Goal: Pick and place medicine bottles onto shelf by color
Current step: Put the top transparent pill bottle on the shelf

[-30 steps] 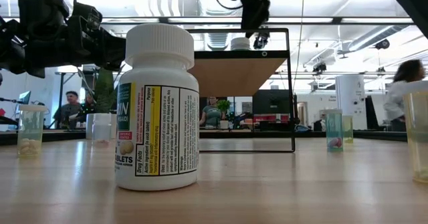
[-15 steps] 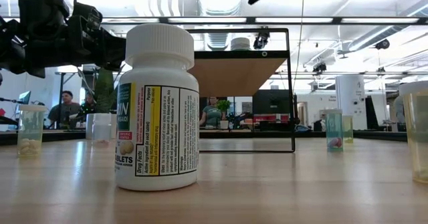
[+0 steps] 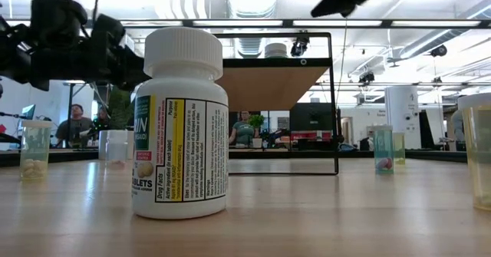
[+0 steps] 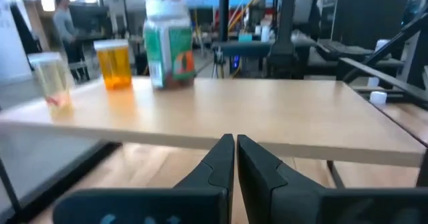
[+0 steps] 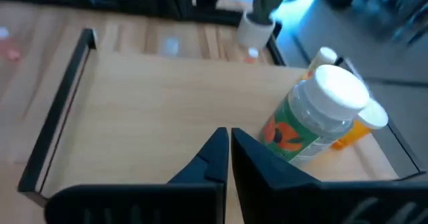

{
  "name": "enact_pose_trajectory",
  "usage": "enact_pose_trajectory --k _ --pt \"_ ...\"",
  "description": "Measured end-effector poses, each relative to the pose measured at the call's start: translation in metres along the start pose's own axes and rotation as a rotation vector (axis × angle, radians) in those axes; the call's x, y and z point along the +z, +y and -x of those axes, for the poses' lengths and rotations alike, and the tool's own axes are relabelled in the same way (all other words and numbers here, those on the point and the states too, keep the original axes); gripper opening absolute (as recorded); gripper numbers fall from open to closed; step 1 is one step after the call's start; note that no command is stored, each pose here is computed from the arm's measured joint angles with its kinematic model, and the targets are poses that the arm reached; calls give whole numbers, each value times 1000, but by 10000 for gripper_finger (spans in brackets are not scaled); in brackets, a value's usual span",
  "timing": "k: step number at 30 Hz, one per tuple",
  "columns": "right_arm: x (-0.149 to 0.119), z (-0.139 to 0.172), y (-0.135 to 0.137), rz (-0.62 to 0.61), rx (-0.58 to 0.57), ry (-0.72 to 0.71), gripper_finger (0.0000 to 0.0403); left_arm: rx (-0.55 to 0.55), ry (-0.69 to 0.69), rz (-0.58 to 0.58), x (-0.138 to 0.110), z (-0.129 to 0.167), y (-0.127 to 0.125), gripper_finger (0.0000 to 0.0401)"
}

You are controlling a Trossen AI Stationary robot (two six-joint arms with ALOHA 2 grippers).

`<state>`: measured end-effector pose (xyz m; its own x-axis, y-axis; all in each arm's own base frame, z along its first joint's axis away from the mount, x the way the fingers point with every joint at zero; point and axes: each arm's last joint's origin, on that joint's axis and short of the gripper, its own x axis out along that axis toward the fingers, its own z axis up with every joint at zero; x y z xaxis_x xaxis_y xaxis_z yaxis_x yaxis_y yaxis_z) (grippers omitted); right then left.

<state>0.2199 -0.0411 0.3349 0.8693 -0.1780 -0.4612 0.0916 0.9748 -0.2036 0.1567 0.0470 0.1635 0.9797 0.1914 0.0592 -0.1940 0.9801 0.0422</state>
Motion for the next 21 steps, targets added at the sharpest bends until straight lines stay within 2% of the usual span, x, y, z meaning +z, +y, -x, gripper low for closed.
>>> enact_pose_trajectory --k 5,9,15,21 --pt "-37 11 10 -47 -14 -112 9 -7 81 40 10 -17 1 1" --pt "-55 20 16 -72 -13 -182 9 -27 145 48 24 -31 0 1" --pt "-76 32 24 -63 2 -211 9 -72 361 93 46 -46 -7 1" --pt "-101 34 29 -85 6 -206 9 -98 575 181 69 -46 -16 1"
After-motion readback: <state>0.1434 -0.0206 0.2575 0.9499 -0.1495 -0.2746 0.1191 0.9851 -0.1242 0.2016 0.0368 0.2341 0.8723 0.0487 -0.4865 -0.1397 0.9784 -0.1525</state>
